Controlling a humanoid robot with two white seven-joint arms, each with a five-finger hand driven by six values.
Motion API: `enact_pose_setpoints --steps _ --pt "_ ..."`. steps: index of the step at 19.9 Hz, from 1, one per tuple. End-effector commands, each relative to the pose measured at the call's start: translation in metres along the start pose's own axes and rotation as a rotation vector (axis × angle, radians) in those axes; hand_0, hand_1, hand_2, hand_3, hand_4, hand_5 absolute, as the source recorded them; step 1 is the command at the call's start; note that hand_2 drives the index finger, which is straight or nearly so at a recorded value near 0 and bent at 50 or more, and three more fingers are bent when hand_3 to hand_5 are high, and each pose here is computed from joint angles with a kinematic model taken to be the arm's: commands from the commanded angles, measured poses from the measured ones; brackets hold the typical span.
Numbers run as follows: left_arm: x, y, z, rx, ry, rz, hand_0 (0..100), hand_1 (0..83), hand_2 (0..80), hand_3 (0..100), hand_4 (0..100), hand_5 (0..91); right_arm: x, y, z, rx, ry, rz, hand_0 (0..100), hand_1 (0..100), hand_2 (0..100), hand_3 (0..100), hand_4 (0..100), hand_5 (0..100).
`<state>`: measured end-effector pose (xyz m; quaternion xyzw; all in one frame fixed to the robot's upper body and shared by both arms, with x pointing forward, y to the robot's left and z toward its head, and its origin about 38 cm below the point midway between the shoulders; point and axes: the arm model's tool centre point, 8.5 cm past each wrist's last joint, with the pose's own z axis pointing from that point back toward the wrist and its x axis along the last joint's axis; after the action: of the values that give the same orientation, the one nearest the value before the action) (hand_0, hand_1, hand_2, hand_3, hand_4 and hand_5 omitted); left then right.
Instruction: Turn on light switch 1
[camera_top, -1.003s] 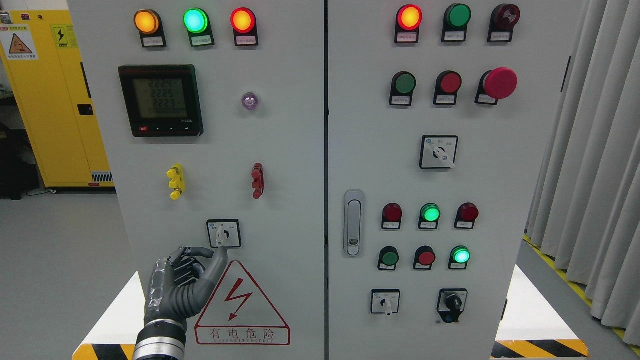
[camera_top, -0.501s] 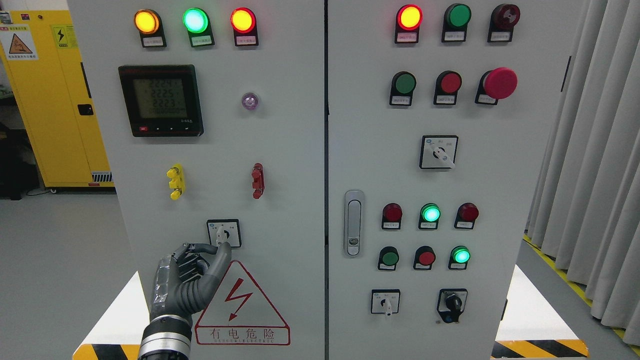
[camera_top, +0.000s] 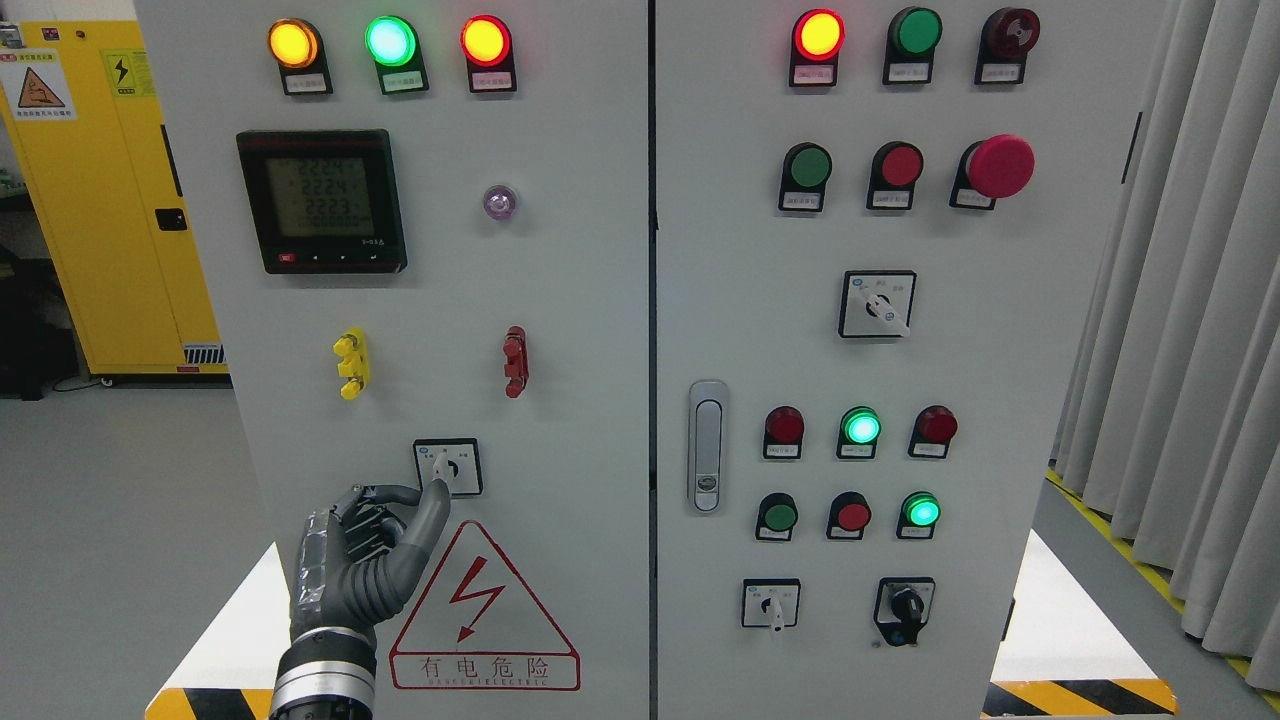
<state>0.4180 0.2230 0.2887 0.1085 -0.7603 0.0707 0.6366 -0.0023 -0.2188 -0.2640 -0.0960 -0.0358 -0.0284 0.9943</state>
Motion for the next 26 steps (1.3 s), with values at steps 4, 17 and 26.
enact_pose_setpoints --steps 4,17,26 --pt "0.0006 -0.0115 -0.0006 -0.027 0.001 0.0 27 68.2 56.6 96 91 88.0 0.0001 0.0001 0.0 0.001 -0.001 0.0 0 50 4 0 0 0" --pt "0.002 -0.0148 -0.0006 -0.024 -0.002 -0.004 27 68.0 56.7 96 91 88.0 0.0001 0.0001 0.0 0.001 -0.001 0.0 0 50 4 0 0 0" --pt "0.0027 -0.016 -0.0009 -0.023 -0.003 -0.011 27 67.5 57.2 96 91 88.1 0.0001 0.0001 0.0 0.001 -0.001 0.0 0 50 4 0 0 0"
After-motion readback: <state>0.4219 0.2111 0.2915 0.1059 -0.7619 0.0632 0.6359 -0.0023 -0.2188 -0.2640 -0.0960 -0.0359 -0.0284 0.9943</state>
